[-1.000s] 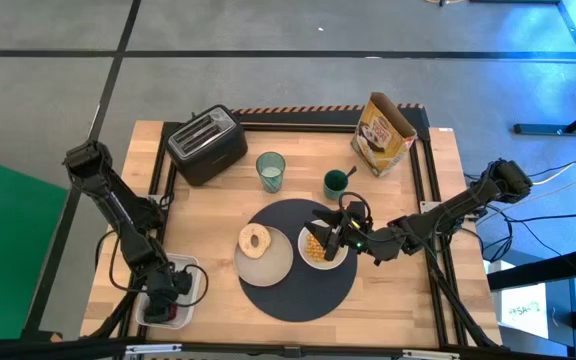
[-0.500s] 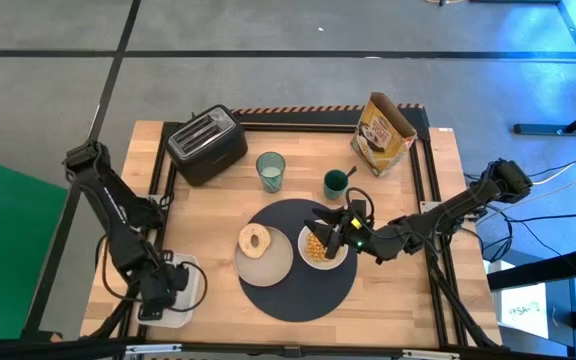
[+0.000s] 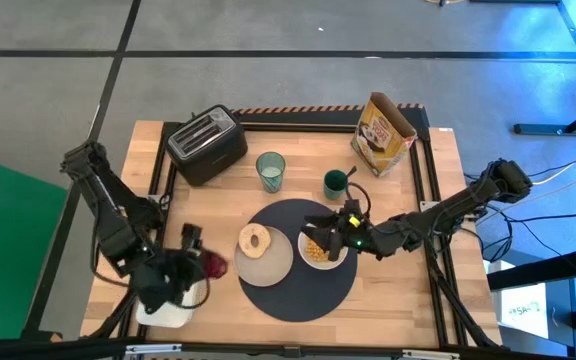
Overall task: Arrange a breakfast setting
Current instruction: Put the red apple from the white bin on the white plate at the bottom of the sliced bagel
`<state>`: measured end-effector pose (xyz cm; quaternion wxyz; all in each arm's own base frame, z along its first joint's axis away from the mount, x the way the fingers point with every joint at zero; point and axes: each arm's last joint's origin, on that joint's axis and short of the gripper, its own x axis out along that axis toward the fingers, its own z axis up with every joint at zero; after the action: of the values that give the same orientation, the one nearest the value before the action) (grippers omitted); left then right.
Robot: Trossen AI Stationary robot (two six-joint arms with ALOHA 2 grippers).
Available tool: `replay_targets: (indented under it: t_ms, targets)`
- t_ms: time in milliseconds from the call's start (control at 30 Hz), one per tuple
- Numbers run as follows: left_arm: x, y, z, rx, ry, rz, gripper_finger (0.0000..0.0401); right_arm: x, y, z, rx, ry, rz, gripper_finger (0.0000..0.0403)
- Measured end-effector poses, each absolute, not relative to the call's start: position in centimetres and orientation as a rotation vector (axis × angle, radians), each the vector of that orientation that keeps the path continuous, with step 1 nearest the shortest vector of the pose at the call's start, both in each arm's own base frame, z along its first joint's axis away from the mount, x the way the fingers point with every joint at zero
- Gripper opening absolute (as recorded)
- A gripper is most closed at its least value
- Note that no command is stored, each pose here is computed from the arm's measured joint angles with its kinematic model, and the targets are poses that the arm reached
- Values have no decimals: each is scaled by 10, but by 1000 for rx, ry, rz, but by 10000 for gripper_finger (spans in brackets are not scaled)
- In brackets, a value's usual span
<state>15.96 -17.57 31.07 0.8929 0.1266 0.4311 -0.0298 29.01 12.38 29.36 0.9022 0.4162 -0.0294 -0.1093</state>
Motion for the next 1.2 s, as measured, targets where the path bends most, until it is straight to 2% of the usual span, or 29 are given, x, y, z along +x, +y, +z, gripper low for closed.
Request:
replay_targets:
  t_ms: [100, 233, 500, 700, 1033, 1200]
  targets:
    - [175, -162, 320, 374, 830, 18, 255, 292, 125, 295, 887, -97, -204, 276]
    - [202, -138, 325, 403, 802, 99, 255, 297, 127, 300, 885, -104, -205, 276]
    - [253, -103, 340, 338, 616, 166, 255, 340, 127, 310, 695, 91, -324, 276]
    - [259, -90, 342, 380, 615, 192, 255, 360, 121, 325, 632, 172, -401, 284]
    - [260, -90, 342, 409, 611, 185, 255, 381, 103, 317, 715, 204, -327, 373]
    - [260, -90, 343, 404, 600, 186, 255, 388, 100, 312, 731, 197, -326, 364]
